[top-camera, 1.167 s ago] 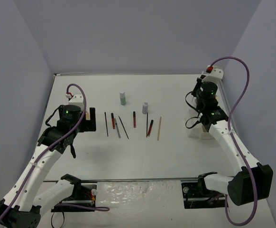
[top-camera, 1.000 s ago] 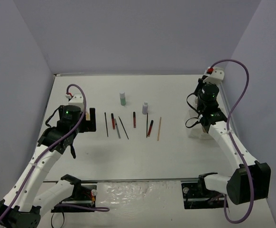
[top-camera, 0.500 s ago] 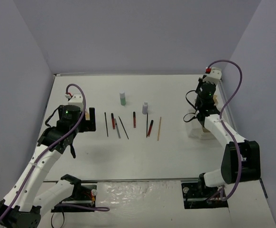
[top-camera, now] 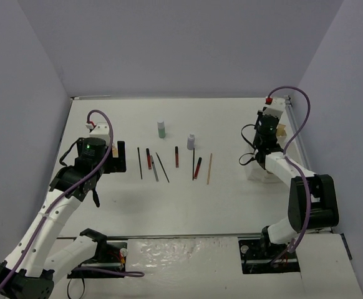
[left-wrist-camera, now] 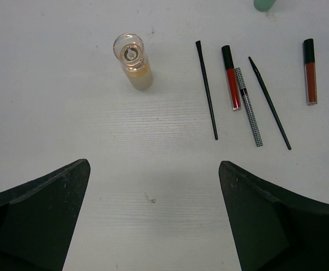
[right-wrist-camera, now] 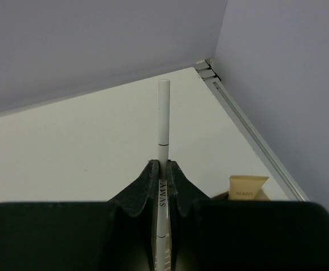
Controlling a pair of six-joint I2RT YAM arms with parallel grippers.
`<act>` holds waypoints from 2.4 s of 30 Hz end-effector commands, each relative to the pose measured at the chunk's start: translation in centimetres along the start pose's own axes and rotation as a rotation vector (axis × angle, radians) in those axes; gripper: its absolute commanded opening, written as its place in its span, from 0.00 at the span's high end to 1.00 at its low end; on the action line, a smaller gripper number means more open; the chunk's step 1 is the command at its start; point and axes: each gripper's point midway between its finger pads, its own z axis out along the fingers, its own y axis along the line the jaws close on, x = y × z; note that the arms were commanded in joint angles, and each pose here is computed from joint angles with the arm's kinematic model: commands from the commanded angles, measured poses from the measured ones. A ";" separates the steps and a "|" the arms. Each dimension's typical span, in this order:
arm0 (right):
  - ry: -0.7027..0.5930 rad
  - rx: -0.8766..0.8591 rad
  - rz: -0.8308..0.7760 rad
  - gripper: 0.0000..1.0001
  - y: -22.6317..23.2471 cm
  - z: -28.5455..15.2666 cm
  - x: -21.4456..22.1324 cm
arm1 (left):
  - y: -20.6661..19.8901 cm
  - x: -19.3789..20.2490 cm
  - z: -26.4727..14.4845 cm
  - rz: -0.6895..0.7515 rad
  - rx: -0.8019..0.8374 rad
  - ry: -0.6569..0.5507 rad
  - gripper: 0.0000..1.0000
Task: Organize the makeup
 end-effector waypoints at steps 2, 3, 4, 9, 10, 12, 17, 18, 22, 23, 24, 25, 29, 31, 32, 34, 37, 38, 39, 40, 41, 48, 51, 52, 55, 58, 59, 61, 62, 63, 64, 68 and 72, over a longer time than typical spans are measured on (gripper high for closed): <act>-0.087 0.040 0.074 0.99 -1.0 -0.1 -1.7 | -0.2 -1.7 -0.3 -0.032 0.013 -0.061 0.03; -0.083 0.035 0.078 0.97 -0.9 -0.2 -1.6 | -0.2 -1.7 -0.3 -0.032 0.013 -0.062 0.03; -0.079 0.029 0.081 0.95 -0.8 -0.2 -1.6 | -0.2 -1.7 -0.3 -0.032 0.013 -0.063 0.03; -0.068 0.005 0.101 0.86 -0.6 -1.0 -1.6 | -0.1 -1.7 -0.3 -0.032 0.011 -0.061 0.03; -0.066 0.003 0.103 0.85 -0.6 -1.1 -1.6 | -0.1 -1.7 -0.3 -0.032 0.011 -0.062 0.03; -0.069 -0.004 0.109 0.82 -0.7 -1.5 -2.0 | -0.1 -1.7 -0.3 -0.034 0.012 -0.063 0.03; -0.058 -0.026 0.124 0.78 -0.7 -2.7 -2.5 | -0.1 -1.8 -0.4 -0.034 0.012 -0.067 0.03; -0.066 -0.032 0.133 0.77 -0.7 -3.0 -3.1 | -0.1 -1.8 -0.4 -0.034 0.011 -0.069 0.03; -0.036 -0.095 0.150 0.66 0.4 -4.6 -4.3 | 0.0 -1.8 -0.5 -0.034 0.010 -0.070 0.03; 0.006 -0.112 0.143 0.63 0.8 -5.1 -4.1 | 0.0 -1.8 -0.5 -0.034 0.008 -0.068 0.03; 0.020 -0.142 0.153 0.62 1.8 -5.6 -4.4 | 0.0 -1.8 -0.5 -0.035 0.009 -0.069 0.03; 0.051 -0.164 0.150 0.60 2.7 -6.2 -4.4 | 0.0 -1.8 -0.5 -0.035 0.009 -0.068 0.03; 0.219 -0.242 0.136 0.51 6.9 -9.1 -3.2 | 0.0 -1.7 -0.5 -0.036 0.006 -0.066 0.03; 0.319 -0.277 0.154 0.48 8.7 -10.2 -1.6 | 0.0 -1.7 -0.5 -0.036 0.006 -0.065 0.03; 0.366 -0.295 0.158 0.47 9.5 -10.8 -0.7 | 0.0 -1.7 -0.5 -0.036 0.006 -0.064 0.03; 0.480 -0.335 0.152 0.46 11.6 -12.7 1.5 | 0.0 -1.6 -0.5 -0.035 0.005 -0.063 0.03; 0.620 -0.369 0.094 0.43 14.3 -14.9 5.5 | 0.1 -1.6 -0.4 -0.034 0.001 -0.058 0.03; 0.662 -0.379 0.092 0.42 15.2 -15.4 6.6 | 0.1 -1.5 -0.4 -0.034 0.001 -0.056 0.03; 0.704 -0.385 0.092 0.42 15.9 -16.0 7.7 | 0.1 -1.5 -0.3 -0.033 0.001 -0.054 0.03; 0.738 -0.385 0.091 0.42 16.5 -16.4 8.8 | 0.1 -1.5 -0.3 -0.033 0.001 -0.053 0.03; 0.765 -0.382 0.088 0.42 16.9 -16.7 9.8 | 0.0 -1.5 -0.3 -0.032 0.002 -0.053 0.03; 0.884 -0.324 0.051 0.45 18.1 -16.5 15.2 | 0.1 -1.4 -0.4 -0.036 0.000 -0.052 0.03; 0.907 -0.300 0.033 0.48 18.1 -16.2 16.7 | 0.1 -1.5 -0.4 -0.035 0.001 -0.054 0.03; 0.912 -0.288 0.026 0.49 18.0 -16.1 17.1 | 0.1 -1.5 -0.4 -0.036 0.002 -0.054 0.03; 0.934 -0.265 0.005 0.53 17.8 -15.9 18.6 | 0.1 -1.5 -0.5 -0.037 0.002 -0.055 0.03; 0.945 -0.244 -0.008 0.57 17.5 -15.6 19.5 | 0.1 -1.5 -0.6 -0.037 0.002 -0.057 0.03; 0.950 -0.235 -0.012 0.59 17.4 -15.6 19.9 | 0.1 -1.5 -0.6 -0.037 0.002 -0.058 0.03; 0.954 -0.223 -0.018 0.63 17.2 -15.5 20.3 | 0.1 -1.5 -0.6 -0.038 0.003 -0.058 0.03; 0.954 -0.217 -0.021 0.65 17.1 -15.5 20.4 | 0.1 -1.5 -0.5 -0.037 0.003 -0.055 0.03; 0.955 -0.207 -0.025 0.70 16.8 -15.4 20.6 | 0.1 -1.5 -0.5 -0.036 0.003 -0.055 0.03; 0.951 -0.195 -0.028 0.75 16.5 -15.3 20.7 | 0.1 -1.5 -0.5 -0.036 0.003 -0.055 0.03; 0.945 -0.179 -0.043 0.96 15.8 -15.1 20.6 | 0.1 -1.5 -0.6 -0.037 0.002 -0.055 0.03; 0.878 -0.193 -0.025 1.00 15.7 -14.4 17.5 | 0.1 -1.4 -0.5 -0.036 0.001 -0.052 0.03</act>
